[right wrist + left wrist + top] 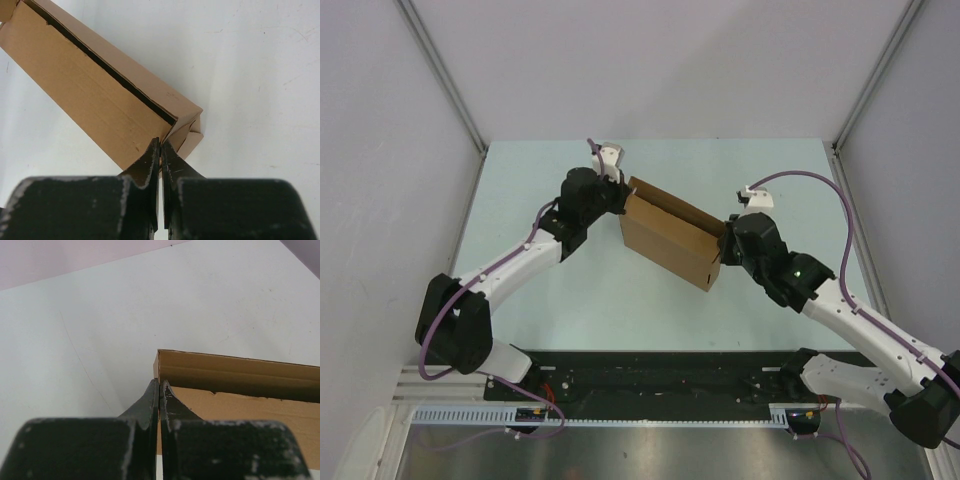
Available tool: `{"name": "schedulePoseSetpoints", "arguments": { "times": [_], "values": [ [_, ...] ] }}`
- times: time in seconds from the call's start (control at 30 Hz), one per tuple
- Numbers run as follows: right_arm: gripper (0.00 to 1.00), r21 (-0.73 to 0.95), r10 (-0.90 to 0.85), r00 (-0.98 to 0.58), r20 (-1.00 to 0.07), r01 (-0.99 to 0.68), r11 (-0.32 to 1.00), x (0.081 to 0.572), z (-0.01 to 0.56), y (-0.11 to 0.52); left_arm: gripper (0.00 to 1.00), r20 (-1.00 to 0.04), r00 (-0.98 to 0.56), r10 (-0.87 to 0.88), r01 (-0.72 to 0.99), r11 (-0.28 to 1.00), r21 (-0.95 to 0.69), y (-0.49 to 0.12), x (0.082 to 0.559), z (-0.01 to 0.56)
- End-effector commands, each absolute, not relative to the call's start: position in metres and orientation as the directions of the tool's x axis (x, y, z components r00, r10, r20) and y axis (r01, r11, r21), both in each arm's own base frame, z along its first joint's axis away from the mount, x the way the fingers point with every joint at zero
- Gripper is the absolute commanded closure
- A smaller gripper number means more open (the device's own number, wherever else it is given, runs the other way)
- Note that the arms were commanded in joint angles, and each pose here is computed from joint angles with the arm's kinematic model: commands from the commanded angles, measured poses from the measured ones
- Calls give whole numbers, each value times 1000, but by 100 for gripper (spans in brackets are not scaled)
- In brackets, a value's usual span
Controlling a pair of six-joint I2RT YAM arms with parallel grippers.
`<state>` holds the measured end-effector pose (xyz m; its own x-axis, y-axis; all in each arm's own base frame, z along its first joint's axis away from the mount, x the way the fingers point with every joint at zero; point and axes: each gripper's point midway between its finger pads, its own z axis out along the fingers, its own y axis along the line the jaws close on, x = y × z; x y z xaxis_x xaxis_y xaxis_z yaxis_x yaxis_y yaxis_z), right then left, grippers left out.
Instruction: Fold the paper box
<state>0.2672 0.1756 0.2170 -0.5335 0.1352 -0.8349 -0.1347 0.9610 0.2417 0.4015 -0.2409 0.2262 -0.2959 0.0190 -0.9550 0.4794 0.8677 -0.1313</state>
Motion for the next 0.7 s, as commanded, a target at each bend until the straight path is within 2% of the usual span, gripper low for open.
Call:
{"name": "schedulePoseSetpoints", "arguments": {
  "times": [0.0,0.67],
  "values": [
    [100,186,73,-580,-811,-138,973,254,190,169,100,-873,-479,98,468,869,-159,-245,378,172],
    [100,227,112,-565,-818,-138,964,251,196,161,100,-893,-447,47,398,905,-152,-223,367,184]
  ]
}}
